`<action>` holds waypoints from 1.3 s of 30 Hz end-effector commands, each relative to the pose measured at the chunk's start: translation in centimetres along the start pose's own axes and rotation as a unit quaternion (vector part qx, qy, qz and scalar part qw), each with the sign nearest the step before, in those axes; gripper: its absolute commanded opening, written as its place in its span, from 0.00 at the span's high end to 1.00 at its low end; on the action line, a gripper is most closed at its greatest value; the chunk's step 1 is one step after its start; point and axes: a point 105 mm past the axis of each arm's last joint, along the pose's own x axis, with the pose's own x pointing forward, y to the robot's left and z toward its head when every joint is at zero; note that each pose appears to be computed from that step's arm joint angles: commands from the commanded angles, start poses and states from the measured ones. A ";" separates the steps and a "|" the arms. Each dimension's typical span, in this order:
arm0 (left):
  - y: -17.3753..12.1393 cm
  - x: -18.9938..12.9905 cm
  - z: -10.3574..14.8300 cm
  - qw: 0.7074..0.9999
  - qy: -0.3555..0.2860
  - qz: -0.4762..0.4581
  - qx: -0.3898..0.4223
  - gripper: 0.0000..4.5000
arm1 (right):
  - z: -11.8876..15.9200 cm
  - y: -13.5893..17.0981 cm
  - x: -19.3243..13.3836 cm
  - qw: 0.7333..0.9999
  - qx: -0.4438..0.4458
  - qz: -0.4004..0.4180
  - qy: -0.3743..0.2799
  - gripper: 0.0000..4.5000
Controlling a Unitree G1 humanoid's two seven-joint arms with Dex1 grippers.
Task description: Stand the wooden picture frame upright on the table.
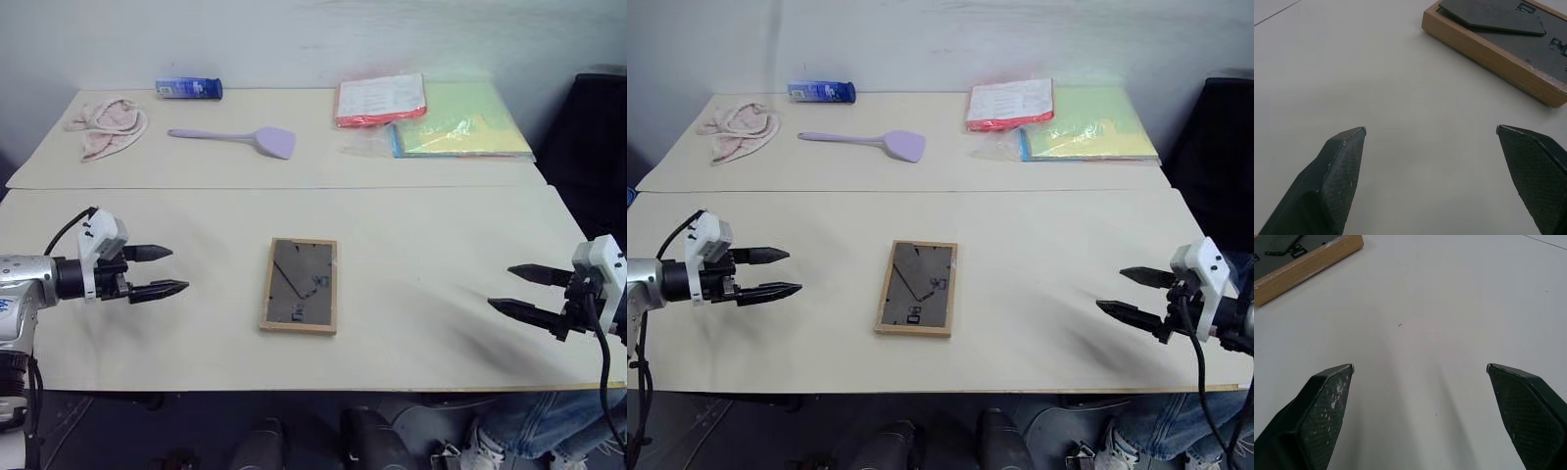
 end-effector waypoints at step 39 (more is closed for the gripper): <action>-4.2 14.4 1.6 0.987 0.084 -0.130 0.054 0.99 | 3.0 9.2 16.3 0.943 -0.258 0.206 0.050 1.00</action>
